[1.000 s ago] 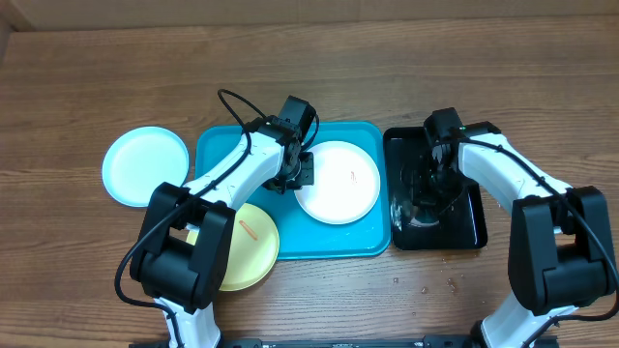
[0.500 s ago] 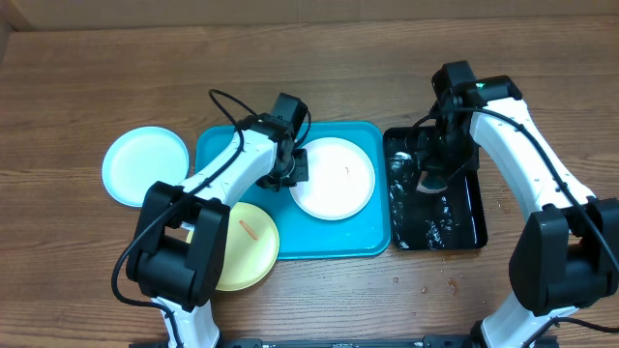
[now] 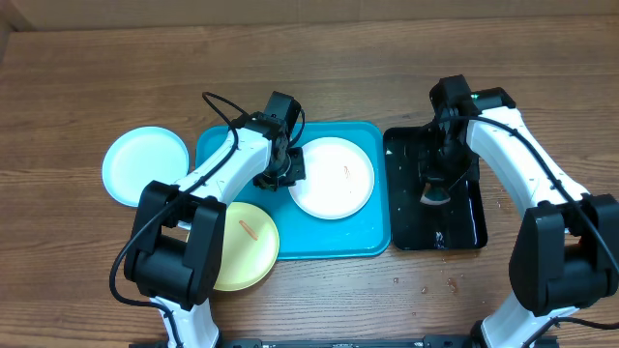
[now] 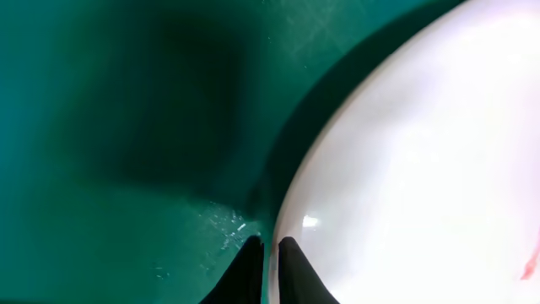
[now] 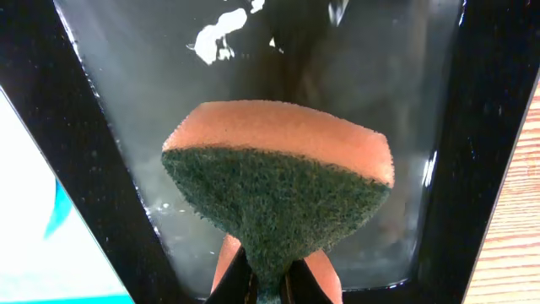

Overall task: Clean dirty plates on tray and stack at the side
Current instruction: 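Rub the sponge in the black tray with the right gripper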

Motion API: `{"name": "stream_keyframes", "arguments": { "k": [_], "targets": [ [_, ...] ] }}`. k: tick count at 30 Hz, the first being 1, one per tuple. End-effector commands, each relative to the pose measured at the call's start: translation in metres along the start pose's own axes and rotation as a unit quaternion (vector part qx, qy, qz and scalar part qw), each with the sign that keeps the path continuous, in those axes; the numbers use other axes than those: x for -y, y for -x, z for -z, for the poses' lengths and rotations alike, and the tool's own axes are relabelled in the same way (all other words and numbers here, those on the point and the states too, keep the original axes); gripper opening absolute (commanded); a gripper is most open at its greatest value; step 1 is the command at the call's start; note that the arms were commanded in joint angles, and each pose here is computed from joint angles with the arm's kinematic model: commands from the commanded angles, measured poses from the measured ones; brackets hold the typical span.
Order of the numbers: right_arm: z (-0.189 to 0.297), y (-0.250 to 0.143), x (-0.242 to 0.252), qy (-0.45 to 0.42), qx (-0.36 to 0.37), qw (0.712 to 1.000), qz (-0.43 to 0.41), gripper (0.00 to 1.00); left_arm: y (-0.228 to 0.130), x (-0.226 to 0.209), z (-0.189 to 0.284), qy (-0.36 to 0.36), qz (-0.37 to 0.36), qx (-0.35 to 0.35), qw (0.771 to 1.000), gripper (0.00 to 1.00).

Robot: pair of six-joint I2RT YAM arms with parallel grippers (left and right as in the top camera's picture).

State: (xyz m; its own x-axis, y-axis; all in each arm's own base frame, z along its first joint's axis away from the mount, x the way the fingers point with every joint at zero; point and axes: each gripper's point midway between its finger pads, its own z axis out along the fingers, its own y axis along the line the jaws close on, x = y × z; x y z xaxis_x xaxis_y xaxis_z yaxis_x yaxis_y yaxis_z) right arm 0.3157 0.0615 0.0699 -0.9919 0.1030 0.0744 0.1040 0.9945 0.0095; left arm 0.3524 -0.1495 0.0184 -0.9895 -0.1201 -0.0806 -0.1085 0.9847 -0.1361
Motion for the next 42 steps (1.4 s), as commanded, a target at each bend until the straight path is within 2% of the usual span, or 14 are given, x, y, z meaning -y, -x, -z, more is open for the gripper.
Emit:
{"name": "stream_keyframes", "arguments": {
  "k": [1,6,9,16,20,22,26,42],
  "targets": [
    [0.006,0.002,0.004,-0.005,0.012,1.000,0.001,0.04,0.007,-0.003,0.003,0.010,0.004,0.011,1.000,0.16],
    [0.005,0.000,0.004,-0.006,0.008,1.000,0.016,0.04,0.010,-0.002,0.003,0.009,-0.008,0.018,1.000,0.11],
    [0.005,-0.002,0.005,-0.007,0.004,1.000,0.018,0.04,0.008,-0.002,0.003,0.009,-0.010,0.013,1.000,0.04],
    [0.006,0.000,0.005,-0.008,0.008,0.998,0.055,0.04,-0.014,0.009,0.004,-0.029,-0.006,-0.040,0.999,0.05],
    [0.006,0.001,0.004,-0.007,0.011,0.998,0.055,0.04,-0.007,0.010,0.003,-0.031,-0.007,-0.025,0.999,0.16],
    [0.006,0.001,0.004,-0.007,0.011,0.998,0.055,0.04,-0.002,0.009,0.003,-0.028,-0.008,-0.013,0.999,0.15],
    [0.006,0.001,0.004,-0.008,0.010,0.998,0.055,0.04,-0.003,0.010,0.003,-0.028,-0.009,-0.014,0.999,0.05],
    [0.016,0.005,0.003,-0.006,0.017,0.998,0.055,0.04,-0.003,0.010,0.003,-0.027,-0.009,-0.016,0.999,0.04]
  ]
}}
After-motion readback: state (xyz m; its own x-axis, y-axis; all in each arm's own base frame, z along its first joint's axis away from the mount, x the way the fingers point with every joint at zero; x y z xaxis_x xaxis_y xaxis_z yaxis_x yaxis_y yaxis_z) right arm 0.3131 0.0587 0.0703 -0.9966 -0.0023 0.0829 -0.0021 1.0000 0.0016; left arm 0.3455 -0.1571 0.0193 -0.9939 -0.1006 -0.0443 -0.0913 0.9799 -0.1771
